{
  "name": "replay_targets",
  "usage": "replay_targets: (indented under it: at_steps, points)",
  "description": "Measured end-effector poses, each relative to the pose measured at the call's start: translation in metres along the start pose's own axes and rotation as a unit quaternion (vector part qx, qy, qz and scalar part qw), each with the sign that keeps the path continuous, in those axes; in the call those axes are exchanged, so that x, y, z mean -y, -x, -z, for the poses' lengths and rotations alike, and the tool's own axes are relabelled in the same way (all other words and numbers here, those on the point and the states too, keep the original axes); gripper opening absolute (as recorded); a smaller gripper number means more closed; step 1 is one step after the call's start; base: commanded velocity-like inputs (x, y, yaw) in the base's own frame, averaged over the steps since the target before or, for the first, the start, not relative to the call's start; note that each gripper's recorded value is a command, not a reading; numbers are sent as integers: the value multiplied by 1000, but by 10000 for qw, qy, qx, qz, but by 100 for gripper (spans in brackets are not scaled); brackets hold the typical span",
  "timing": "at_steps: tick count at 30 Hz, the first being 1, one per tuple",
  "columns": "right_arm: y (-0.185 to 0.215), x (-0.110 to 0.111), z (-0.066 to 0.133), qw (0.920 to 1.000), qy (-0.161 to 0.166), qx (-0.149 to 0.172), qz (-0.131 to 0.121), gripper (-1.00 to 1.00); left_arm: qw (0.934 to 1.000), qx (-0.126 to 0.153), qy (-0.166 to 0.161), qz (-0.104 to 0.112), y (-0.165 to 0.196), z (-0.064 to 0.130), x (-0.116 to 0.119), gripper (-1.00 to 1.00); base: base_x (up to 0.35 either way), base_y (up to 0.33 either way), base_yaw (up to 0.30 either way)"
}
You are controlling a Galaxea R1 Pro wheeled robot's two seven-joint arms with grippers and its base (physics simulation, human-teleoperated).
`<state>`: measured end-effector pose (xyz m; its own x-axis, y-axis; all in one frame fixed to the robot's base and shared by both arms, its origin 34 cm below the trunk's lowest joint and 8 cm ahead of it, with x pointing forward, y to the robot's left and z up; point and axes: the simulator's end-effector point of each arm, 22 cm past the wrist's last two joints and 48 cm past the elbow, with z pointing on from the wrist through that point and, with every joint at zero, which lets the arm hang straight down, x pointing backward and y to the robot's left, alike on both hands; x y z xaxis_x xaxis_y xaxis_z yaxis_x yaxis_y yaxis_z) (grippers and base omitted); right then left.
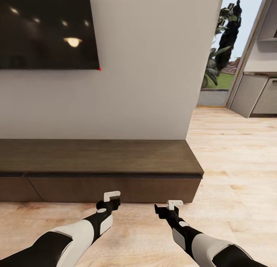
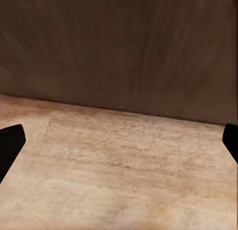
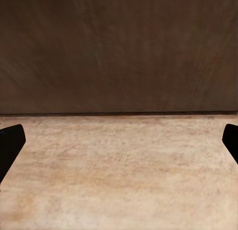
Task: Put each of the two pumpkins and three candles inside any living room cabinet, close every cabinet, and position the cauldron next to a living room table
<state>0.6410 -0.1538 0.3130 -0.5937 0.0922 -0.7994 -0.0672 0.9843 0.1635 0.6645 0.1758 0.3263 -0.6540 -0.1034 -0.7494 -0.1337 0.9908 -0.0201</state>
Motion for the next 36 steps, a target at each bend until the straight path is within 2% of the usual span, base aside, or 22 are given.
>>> replay_targets:
  at_steps: [13,20,22,30,36]
  points:
    - [1,1,1,10000,-13,5,-15,100,9999,-70,39,138,-10,2,-3,100,0,0,0]
    - [-17,2,5,9999,-22,-137,-33,100,9996,-107,68,259,-13,2,-4,100,0,0,0]
    - [-31,4,9,9997,-44,-239,-53,100,9991,-149,92,385,-15,2,-5,100,0,0,0]
    - [-42,5,13,9995,-49,-309,-57,100,9969,-247,180,724,-20,3,-8,100,0,0,0]
    - [-44,6,13,9994,-56,-329,-47,100,9962,-284,199,800,-24,3,-9,100,0,0,178]
